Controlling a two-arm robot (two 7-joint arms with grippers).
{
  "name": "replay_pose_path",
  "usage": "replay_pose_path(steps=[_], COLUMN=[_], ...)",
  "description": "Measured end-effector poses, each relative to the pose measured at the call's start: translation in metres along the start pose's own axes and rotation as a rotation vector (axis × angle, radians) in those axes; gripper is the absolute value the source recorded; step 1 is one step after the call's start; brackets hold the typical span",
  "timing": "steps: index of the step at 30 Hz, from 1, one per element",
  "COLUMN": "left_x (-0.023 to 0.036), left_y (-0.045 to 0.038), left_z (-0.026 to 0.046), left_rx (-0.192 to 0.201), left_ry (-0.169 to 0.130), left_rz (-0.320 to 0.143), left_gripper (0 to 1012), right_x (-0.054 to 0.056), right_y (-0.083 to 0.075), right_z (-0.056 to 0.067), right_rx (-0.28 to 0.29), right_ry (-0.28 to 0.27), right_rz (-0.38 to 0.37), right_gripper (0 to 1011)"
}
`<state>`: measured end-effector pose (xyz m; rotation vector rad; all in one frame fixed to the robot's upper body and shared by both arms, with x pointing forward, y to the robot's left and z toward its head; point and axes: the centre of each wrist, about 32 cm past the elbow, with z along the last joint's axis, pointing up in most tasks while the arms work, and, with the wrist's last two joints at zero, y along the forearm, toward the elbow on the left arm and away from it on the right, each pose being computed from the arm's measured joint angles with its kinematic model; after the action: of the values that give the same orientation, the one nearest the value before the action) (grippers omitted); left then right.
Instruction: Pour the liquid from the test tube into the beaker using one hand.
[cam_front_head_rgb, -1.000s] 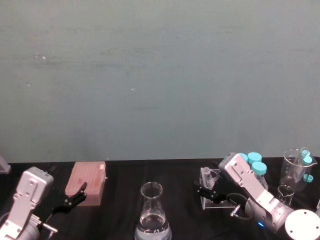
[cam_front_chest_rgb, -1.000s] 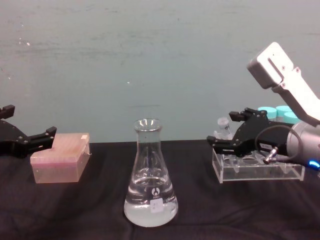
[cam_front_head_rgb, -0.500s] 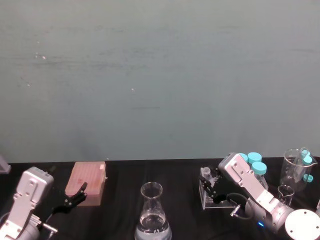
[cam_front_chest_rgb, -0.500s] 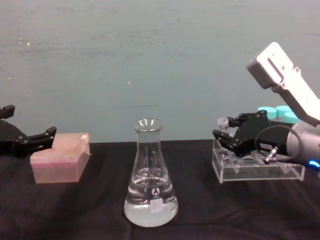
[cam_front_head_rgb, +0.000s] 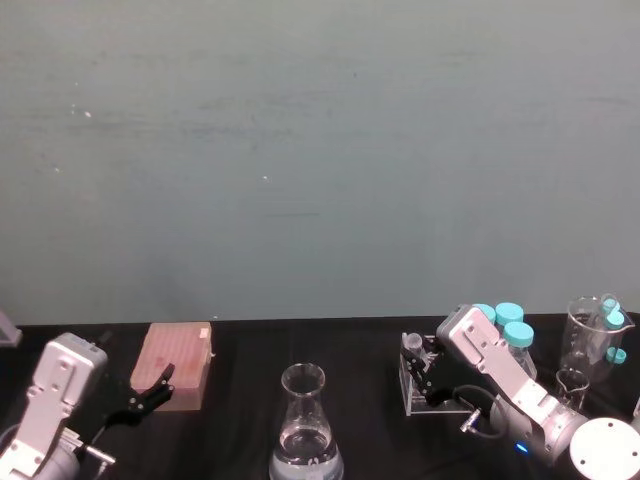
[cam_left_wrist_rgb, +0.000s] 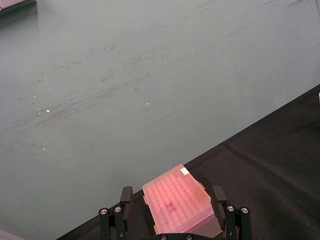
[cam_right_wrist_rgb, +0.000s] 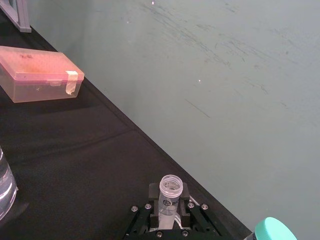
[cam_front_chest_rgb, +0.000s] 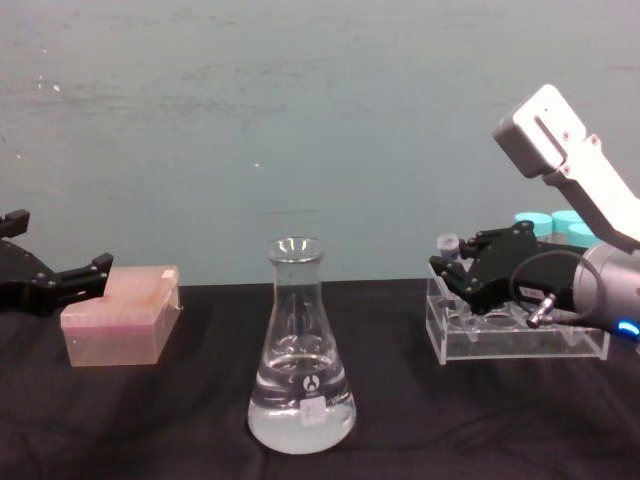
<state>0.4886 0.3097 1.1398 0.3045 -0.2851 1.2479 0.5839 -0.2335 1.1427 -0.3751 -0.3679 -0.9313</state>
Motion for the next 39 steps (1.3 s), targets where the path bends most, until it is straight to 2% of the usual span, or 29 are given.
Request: replay_pose_path(steps=[9,27,39], left_x=[0.0,0.0,0.0], left_y=[0.0,0.0,0.0], left_z=[0.0,0.0,0.0], left_rx=[0.0,0.0,0.0], left_ry=[0.0,0.0,0.0], left_rz=[0.0,0.0,0.0], left_gripper=[1000,1000,1000], right_x=[0.0,-0.001,0.003], right_y=[0.0,-0.008,-0.011], right_z=[0.0,-0.001,0.007], right_rx=[0.0,0.016,0.064], right_ry=[0.001,0.036,0.067], right_rz=[0.0,-0.003,-0.016], right_gripper=[226,225,224])
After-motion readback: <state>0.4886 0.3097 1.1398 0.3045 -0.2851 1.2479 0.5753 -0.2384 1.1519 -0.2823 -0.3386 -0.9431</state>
